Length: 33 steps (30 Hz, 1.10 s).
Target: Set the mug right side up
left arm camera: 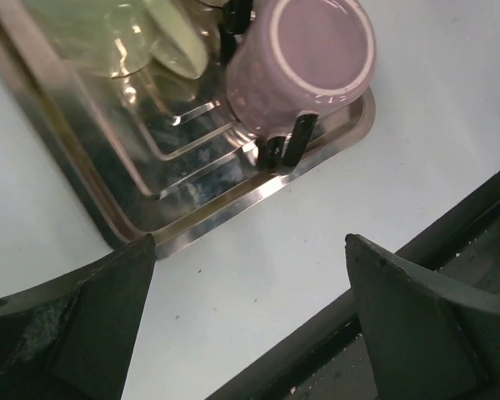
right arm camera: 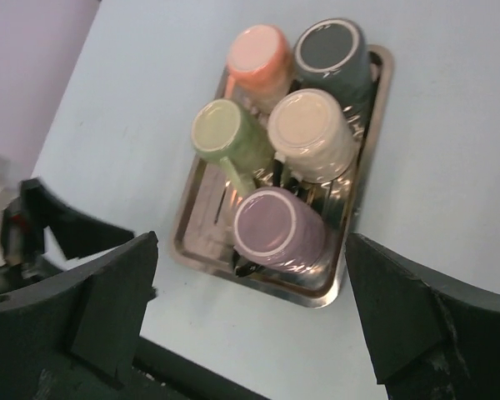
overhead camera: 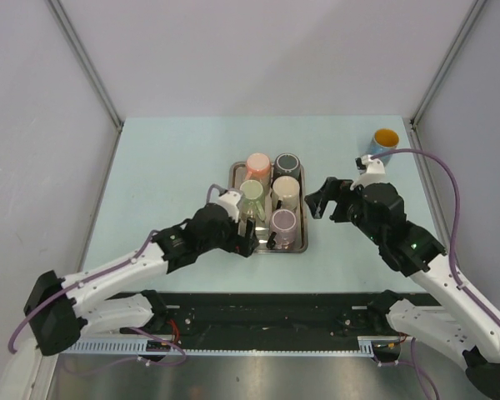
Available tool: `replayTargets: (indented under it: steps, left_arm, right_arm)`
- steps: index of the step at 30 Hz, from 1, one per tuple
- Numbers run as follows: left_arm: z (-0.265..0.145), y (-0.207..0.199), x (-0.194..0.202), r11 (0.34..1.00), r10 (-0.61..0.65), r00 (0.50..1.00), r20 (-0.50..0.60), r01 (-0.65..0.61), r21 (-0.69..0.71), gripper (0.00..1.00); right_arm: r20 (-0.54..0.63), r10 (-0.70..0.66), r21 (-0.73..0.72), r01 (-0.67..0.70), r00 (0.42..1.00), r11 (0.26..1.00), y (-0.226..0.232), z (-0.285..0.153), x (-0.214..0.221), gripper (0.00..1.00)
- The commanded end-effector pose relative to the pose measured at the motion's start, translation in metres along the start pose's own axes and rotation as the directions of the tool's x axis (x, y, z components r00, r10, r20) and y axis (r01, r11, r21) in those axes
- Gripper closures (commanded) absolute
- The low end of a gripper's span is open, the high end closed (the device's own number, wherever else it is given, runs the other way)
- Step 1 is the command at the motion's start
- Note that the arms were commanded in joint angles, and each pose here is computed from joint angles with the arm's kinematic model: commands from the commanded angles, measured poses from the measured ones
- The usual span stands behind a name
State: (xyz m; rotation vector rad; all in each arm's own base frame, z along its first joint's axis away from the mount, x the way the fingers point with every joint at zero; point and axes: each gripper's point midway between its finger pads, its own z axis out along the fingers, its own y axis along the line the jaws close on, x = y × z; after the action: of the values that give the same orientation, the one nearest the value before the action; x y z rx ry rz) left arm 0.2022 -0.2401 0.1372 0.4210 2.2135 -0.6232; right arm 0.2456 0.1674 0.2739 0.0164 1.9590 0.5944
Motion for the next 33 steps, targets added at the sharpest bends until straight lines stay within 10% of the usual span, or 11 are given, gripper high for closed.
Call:
replayTargets:
  steps: [1,15,33]
  left_arm:
    - [0.021,-0.03,-0.016,0.991,0.119,0.992,-0.037,-0.116,0.072,0.0]
    - [0.073,-0.049,-0.001,0.955,0.295,0.919,-0.261,-0.276,0.109,0.21]
    - [0.103,-0.049,-0.006,0.934,0.356,0.89,-0.285,-0.346,0.088,0.39]
  right_arm:
    - [-0.047,-0.025,-0.13,0.019,0.999,0.991,0.019,-0.004,0.018,0.0]
    - [-0.059,-0.04,-0.108,0.034,0.997,0.994,0.008,-0.012,0.026,0.01]
    - [-0.063,-0.041,-0.108,0.034,0.997,0.994,0.008,-0.01,0.026,0.01]
